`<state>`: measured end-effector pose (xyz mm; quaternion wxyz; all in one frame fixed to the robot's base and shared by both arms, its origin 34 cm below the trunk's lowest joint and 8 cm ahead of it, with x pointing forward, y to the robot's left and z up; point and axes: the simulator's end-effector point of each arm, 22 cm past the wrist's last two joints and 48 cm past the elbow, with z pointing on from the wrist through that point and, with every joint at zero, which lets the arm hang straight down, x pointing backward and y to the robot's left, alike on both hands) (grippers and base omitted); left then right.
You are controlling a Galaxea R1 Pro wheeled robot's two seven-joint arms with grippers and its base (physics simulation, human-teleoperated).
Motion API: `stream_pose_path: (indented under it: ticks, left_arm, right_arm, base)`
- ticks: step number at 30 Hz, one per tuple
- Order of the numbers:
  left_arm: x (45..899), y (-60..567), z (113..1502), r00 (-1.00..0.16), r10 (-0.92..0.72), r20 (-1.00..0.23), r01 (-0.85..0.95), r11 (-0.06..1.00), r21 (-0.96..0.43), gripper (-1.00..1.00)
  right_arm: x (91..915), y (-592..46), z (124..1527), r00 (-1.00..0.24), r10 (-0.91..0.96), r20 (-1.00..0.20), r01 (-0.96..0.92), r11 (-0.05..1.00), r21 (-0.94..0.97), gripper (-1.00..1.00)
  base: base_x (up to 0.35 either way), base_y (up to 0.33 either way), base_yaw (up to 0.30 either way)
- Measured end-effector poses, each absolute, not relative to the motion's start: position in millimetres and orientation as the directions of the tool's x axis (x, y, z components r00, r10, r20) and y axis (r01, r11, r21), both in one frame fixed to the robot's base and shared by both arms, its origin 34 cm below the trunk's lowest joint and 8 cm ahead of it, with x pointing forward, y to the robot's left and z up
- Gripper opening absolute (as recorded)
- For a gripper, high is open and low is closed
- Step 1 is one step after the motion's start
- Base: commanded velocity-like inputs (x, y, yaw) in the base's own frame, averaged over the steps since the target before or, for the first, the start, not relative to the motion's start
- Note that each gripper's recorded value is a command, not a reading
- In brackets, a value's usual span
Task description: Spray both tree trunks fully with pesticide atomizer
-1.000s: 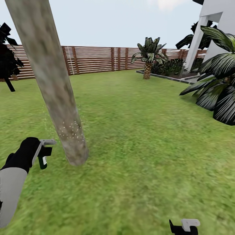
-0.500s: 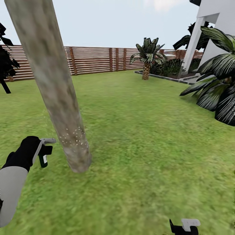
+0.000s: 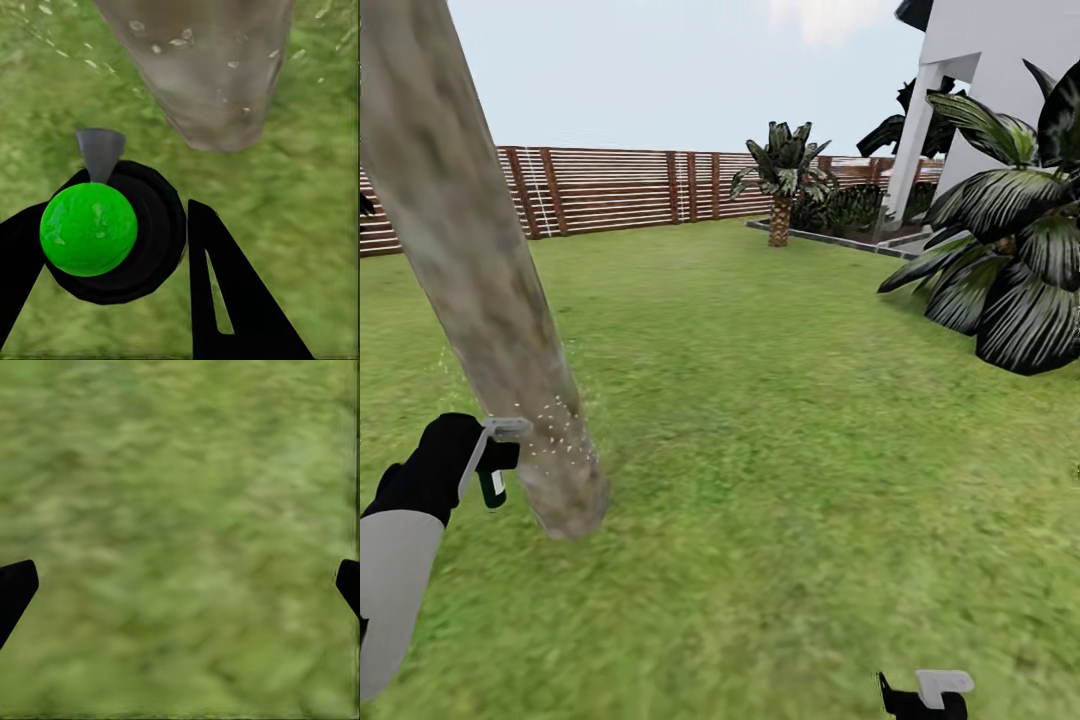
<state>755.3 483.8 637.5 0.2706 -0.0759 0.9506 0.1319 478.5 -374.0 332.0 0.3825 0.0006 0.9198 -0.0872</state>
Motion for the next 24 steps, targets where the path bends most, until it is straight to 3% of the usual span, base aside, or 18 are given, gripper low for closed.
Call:
stream_pose_path:
  ticks: [12, 17, 21, 24]
  left_arm:
    - [730, 485, 597, -0.868, -0.063, -0.493, -0.193, 0.957, 0.218, -1.00]
    - [689, 469, 519, -0.854, 0.041, -0.518, -0.097, 0.967, 0.237, -1.00]
    - [662, 395, 453, -0.808, 0.297, -0.509, 0.231, 0.954, 0.191, -1.00]
    - [641, 352, 425, -0.745, 0.451, -0.491, 0.430, 0.888, 0.163, -1.00]
  right_arm:
    - [478, -371, 331, -0.709, -0.069, -0.701, 0.061, 0.986, -0.158, 1.00]
    - [480, -362, 331, -0.708, -0.071, -0.703, 0.048, 0.988, -0.149, 1.00]
    - [523, -335, 353, -0.604, -0.359, -0.711, -0.230, 0.933, -0.277, 1.00]
    - [535, -294, 356, -0.556, -0.447, -0.701, -0.393, 0.884, -0.253, 1.00]
  base:
    - [-0.306, -0.110, 0.000]
    - [-0.314, -0.061, 0.000]
    - [-0.296, -0.006, 0.000]
    - [-0.240, -0.001, 0.000]
